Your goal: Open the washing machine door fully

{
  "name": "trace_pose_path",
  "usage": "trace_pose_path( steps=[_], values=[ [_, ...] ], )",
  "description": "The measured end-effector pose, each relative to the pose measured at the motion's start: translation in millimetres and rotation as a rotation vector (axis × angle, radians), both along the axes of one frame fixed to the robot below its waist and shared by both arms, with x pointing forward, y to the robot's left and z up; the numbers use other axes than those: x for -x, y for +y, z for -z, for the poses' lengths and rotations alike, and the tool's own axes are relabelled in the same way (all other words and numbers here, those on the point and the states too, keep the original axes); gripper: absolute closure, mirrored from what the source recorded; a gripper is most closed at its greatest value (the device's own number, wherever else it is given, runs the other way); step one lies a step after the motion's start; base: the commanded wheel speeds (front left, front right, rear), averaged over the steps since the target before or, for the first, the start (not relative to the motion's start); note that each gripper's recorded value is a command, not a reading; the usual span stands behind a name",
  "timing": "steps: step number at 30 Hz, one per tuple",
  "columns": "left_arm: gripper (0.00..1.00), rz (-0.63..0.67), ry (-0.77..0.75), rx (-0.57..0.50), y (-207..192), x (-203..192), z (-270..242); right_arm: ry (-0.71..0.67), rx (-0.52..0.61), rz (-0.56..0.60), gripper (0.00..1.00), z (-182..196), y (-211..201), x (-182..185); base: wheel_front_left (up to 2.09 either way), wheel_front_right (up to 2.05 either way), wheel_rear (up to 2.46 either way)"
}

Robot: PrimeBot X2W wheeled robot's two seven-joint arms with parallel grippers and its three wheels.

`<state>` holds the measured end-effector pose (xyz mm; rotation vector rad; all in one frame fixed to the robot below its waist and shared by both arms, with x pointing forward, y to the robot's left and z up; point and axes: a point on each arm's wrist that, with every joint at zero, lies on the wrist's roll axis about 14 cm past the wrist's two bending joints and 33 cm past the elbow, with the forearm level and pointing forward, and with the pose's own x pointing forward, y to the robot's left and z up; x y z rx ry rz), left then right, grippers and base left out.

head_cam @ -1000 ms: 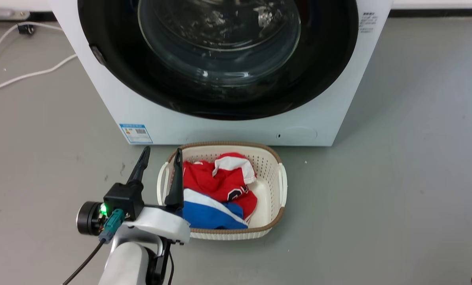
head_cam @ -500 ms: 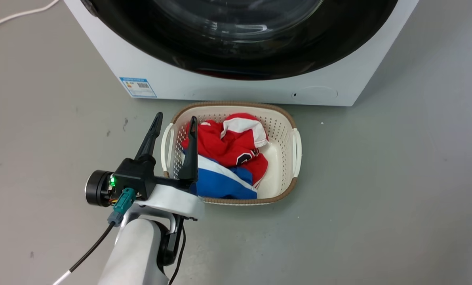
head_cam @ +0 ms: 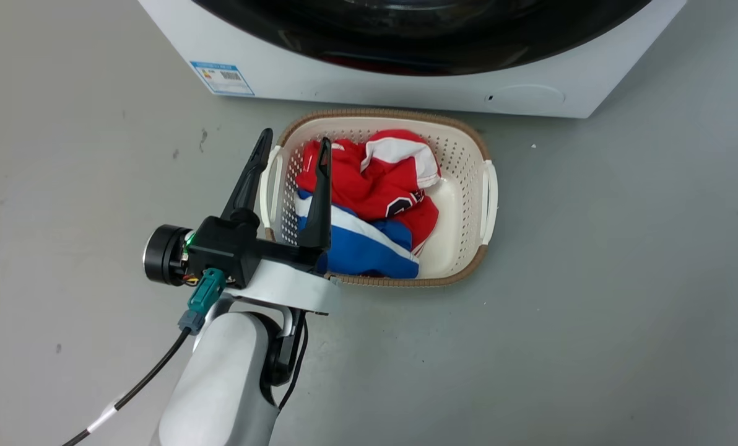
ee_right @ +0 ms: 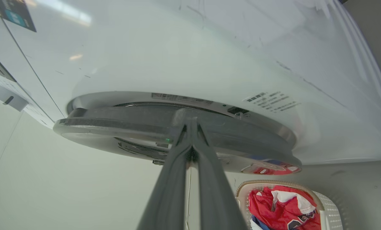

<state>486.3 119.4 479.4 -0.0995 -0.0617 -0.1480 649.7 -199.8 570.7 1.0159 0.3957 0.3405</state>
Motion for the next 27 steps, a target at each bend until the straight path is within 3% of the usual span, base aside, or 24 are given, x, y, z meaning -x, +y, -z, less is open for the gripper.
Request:
trace_pose_path(
  steps=[17, 27],
  values=[
    [0.0, 0.002, 0.043, -0.014, -3, -18, 29, 0.032, 0.096, -0.123, 1.0, 28, 53, -45, 0.0, 0.0, 0.0],
    [0.0, 0.006, 0.052, -0.007, -6, -19, 32, 0.077, 0.102, -0.213, 1.0, 33, 61, -36, 0.0, 0.0, 0.0]
  ],
)
